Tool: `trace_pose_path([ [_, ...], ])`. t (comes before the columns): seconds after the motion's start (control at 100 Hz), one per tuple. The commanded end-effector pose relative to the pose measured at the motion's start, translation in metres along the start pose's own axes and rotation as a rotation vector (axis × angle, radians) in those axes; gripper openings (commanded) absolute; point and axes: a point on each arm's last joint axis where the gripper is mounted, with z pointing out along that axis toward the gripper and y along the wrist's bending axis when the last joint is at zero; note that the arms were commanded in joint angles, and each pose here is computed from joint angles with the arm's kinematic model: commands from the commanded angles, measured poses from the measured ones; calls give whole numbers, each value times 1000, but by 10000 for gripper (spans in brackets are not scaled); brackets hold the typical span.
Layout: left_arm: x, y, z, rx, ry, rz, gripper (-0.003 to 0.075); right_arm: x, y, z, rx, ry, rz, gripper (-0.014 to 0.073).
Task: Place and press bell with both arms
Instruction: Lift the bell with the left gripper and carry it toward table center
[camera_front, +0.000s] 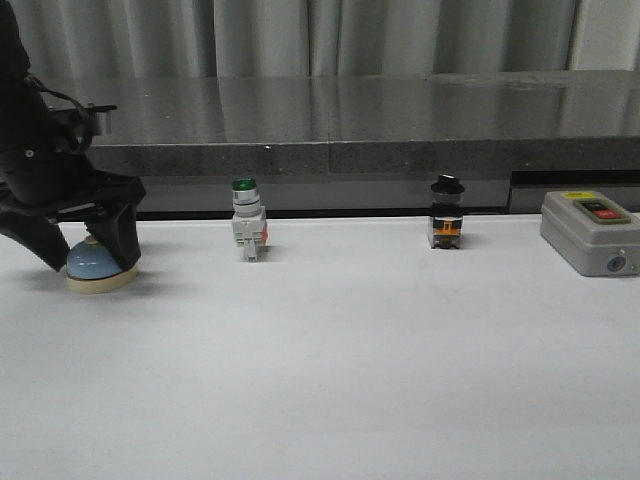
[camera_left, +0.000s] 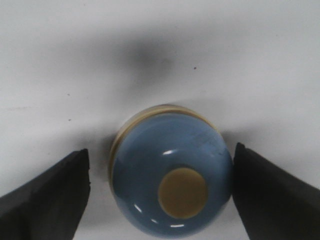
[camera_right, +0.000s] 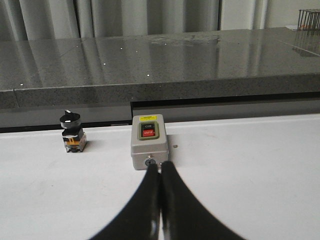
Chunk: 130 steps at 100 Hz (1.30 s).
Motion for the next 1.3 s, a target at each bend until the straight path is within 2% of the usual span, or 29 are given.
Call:
trace_pose_path([
  [0.0, -14, -7, -26, 8, -103, 3, 546, -13, 1, -3, -2, -114, 5, -61],
  [0.14, -14, -7, -26, 8, -103, 3, 524, -13, 1, -3, -2, -114, 5, -61],
  [0.36, -14, -7, -26, 8, -105, 3, 322, -13, 1, -3, -2, -114, 5, -61],
  [0.45, -14, -7, -28, 10, -100, 4, 265, -13, 1, -3, -2, -114, 5, -61],
  [0.58, -20, -11, -38, 32, -86, 2, 249, -13, 1, -3, -2, -114, 5, -61],
  [0.74, -34, -20, -67, 65, -139, 15, 249, -13, 1, -3, -2, -114, 5, -61],
  [1.05, -51, -73, -135, 130, -302, 132, 249, -13, 1, -3, -2, -114, 5, -61],
  [1.29, -45, -134, -149, 212, -285, 288, 249, -13, 1, -3, -2, -114, 5, -61],
])
